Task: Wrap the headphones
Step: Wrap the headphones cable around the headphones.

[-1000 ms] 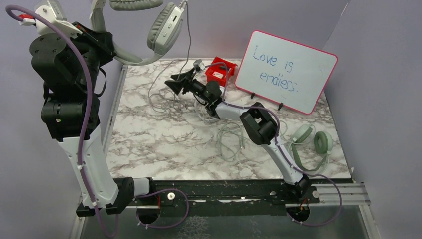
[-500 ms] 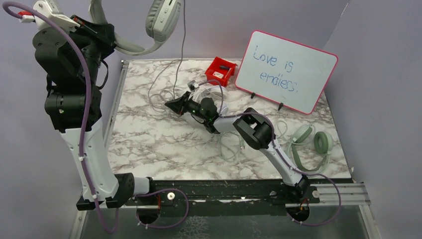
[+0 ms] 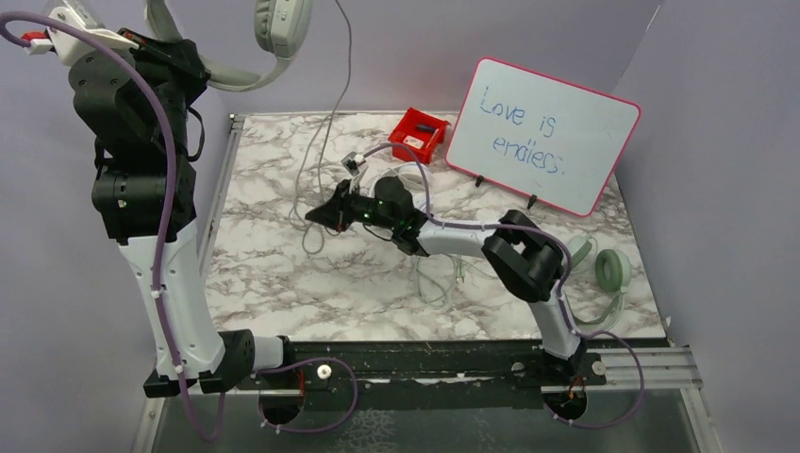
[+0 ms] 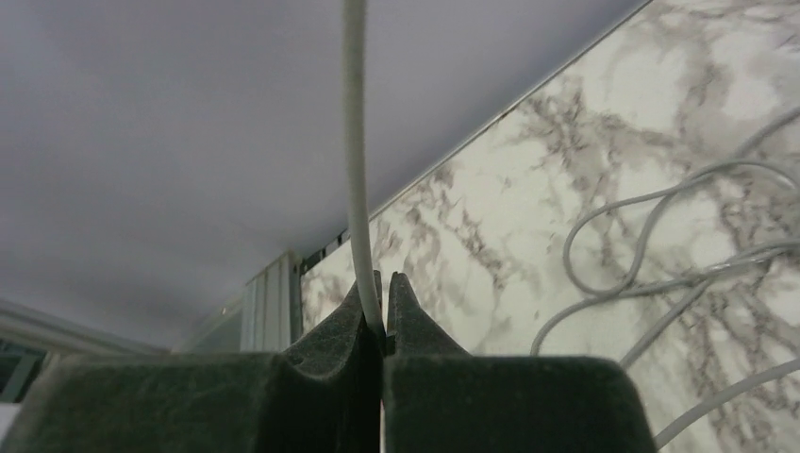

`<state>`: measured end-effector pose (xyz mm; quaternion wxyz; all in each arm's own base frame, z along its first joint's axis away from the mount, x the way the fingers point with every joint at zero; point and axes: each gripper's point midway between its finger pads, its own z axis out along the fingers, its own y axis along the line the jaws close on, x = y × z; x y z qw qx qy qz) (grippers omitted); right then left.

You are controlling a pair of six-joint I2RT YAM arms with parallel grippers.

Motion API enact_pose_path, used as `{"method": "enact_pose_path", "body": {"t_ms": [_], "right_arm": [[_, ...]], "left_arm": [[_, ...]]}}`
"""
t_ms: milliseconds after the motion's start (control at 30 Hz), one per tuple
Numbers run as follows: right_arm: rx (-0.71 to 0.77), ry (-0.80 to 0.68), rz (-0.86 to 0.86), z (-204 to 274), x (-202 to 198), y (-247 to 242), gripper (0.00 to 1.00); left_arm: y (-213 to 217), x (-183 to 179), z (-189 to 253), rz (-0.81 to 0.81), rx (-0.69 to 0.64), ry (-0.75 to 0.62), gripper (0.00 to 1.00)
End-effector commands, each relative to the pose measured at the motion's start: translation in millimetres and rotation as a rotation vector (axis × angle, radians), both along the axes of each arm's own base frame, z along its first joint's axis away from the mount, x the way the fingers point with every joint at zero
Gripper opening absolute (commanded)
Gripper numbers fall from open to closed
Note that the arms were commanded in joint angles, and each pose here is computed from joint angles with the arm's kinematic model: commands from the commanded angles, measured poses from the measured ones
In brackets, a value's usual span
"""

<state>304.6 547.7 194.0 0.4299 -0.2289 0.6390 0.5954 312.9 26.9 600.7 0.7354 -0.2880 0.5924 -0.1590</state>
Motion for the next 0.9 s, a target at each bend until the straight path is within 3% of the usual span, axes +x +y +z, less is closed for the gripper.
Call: {"method": "enact_pose_path", "body": {"t_ms": [0, 267, 400, 633, 867], "right_arm": [[-0.268, 0.073, 0.165, -17.3, -63.4, -13.1, 0.00], [-0.534, -0.041, 0.436, 23.6, -155.3, -82.5, 0.00], [-0.565, -0.109, 0.588, 61.3, -187.8, -107.6, 0.00], [-0.615, -0.205, 0.602, 118.9, -187.0, -120.1, 0.00], [-0.614, -0.276, 0.533, 163.8, -178.5, -126.2, 0.00]], "left_arm": [[19.4, 10.0, 0.3, 0.105, 0.001, -0.029, 0.00], [30.8, 41.4, -51.9, 0.146, 0.106, 0.110, 0.00], [22.5, 63.1, -95.7, 0.087, 0.100, 0.189, 0.00], [-20.8, 96.5, -187.8, -0.175, 0.217, 0.307, 0.00], [-59.0, 78.2, -239.0, -0.336, 0.377, 0.326, 0.00]]}}
